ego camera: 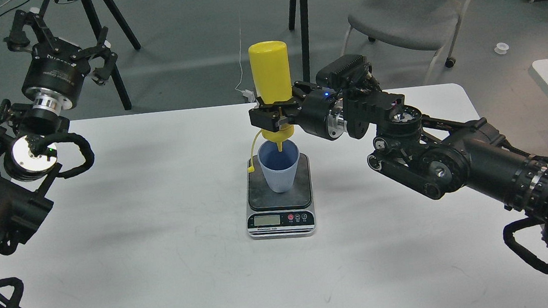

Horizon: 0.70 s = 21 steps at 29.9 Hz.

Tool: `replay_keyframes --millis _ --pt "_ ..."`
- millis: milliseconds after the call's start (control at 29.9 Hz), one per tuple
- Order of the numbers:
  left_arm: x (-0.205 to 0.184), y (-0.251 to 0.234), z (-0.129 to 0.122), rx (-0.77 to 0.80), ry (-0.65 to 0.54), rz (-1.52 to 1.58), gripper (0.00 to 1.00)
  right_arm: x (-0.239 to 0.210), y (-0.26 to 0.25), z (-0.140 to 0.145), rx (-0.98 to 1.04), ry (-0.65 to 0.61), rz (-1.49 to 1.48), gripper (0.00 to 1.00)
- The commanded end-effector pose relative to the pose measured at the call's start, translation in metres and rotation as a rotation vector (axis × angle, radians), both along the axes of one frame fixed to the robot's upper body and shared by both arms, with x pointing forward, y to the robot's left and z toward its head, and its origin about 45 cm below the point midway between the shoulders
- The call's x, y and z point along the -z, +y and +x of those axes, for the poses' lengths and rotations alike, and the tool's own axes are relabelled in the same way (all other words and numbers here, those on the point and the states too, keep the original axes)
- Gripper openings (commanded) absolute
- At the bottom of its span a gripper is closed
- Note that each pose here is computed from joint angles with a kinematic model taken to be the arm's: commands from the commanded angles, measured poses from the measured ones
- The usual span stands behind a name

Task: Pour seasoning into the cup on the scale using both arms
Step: 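Hold the inverted bottle above the cup to pour, then raise the bottle upright and move it back from the cup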

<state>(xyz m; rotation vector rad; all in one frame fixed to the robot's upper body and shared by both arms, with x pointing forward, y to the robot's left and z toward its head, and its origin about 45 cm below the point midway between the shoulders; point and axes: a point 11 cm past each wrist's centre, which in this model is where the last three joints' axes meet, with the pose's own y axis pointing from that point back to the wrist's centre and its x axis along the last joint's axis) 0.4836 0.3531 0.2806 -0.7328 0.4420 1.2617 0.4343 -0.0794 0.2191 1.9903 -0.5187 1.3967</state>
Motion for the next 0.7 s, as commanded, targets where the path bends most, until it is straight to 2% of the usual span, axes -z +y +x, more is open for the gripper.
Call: replay_keyframes --millis 0,267,401,535,669 --pt "-0.001 0.001 0.000 -0.002 -0.001 0.002 0.99 -0.001 0.000 0.000 0.002 -0.010 0.006 0.37" --pt "-0.001 0.000 0.000 0.002 -0.001 0.005 0.99 -0.027 -0.010 0.015 0.082 0.014 0.151 0.37" --pt "-0.011 0.001 0.003 0.011 -0.014 0.015 0.99 -0.046 -0.039 0.031 0.229 0.174 0.425 0.37" --pt "-0.039 0.001 0.011 0.026 -0.053 0.056 0.99 -0.057 -0.083 0.044 0.383 0.320 0.673 0.37" --pt "-0.042 0.000 0.013 0.031 -0.054 0.060 0.99 -0.065 -0.126 0.051 0.489 0.466 0.896 0.37"
